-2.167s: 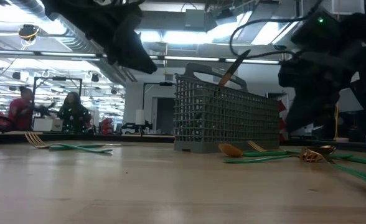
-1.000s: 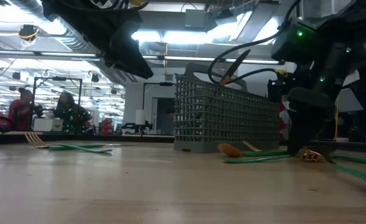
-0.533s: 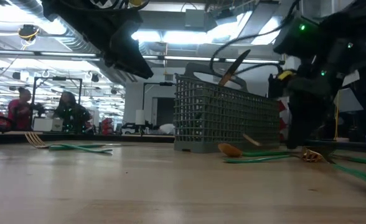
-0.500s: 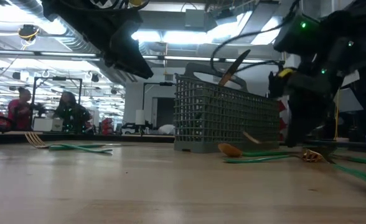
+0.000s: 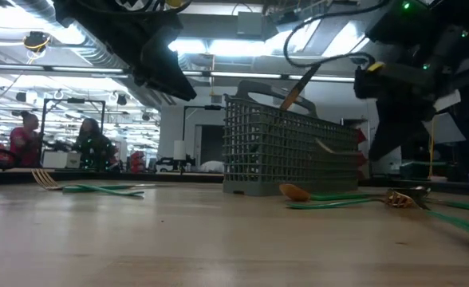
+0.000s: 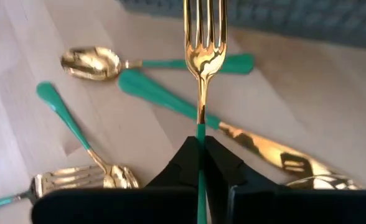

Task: Sort silverware
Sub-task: Put the top right fork into the basket

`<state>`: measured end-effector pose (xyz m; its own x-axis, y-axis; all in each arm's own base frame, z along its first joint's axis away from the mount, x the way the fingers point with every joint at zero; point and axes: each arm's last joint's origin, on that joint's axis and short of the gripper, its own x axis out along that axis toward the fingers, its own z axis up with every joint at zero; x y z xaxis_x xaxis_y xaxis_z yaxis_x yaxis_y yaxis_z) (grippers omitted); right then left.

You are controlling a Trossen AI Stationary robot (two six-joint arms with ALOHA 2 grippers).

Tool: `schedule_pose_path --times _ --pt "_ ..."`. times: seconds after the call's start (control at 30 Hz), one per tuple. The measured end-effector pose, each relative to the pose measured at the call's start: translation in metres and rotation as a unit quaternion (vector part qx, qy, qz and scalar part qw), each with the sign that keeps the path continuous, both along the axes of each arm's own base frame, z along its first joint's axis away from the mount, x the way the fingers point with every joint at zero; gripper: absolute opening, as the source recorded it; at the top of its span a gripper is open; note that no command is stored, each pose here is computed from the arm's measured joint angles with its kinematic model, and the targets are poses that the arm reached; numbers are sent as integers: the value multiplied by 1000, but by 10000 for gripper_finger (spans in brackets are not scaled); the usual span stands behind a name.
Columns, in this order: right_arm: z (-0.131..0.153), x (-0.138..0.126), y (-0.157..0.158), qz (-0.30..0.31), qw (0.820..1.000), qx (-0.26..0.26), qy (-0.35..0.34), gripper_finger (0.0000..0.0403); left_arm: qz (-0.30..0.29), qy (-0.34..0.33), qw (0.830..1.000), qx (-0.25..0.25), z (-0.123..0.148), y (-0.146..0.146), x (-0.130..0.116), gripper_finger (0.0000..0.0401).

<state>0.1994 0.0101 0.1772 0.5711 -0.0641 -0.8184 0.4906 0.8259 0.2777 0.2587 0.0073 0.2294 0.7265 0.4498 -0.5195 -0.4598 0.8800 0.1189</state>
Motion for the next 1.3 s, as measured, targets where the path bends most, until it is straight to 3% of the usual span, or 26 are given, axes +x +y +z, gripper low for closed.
schedule_pose_path --times 0.17,0.43,0.57,0.77,1.03,1.3 --pt "21 -8 -3 -26 999 -39 -16 9 0 0 1000 0 0 0 0 123" --pt "76 -11 -10 -45 982 -178 -49 12 0 0 1000 0 0 0 0 123" --pt "98 -6 -13 -50 961 -265 -69 13 0 0 1000 0 0 0 0 123" --pt "115 1 -18 -84 913 -389 -95 13 0 0 1000 0 0 0 0 123" --pt "118 21 -19 -68 893 -430 -114 13 -1 -1 1000 1 0 0 0 123" --pt "100 44 -41 -71 899 -419 -104 14 -1 -2 1000 1 0 0 0 123"
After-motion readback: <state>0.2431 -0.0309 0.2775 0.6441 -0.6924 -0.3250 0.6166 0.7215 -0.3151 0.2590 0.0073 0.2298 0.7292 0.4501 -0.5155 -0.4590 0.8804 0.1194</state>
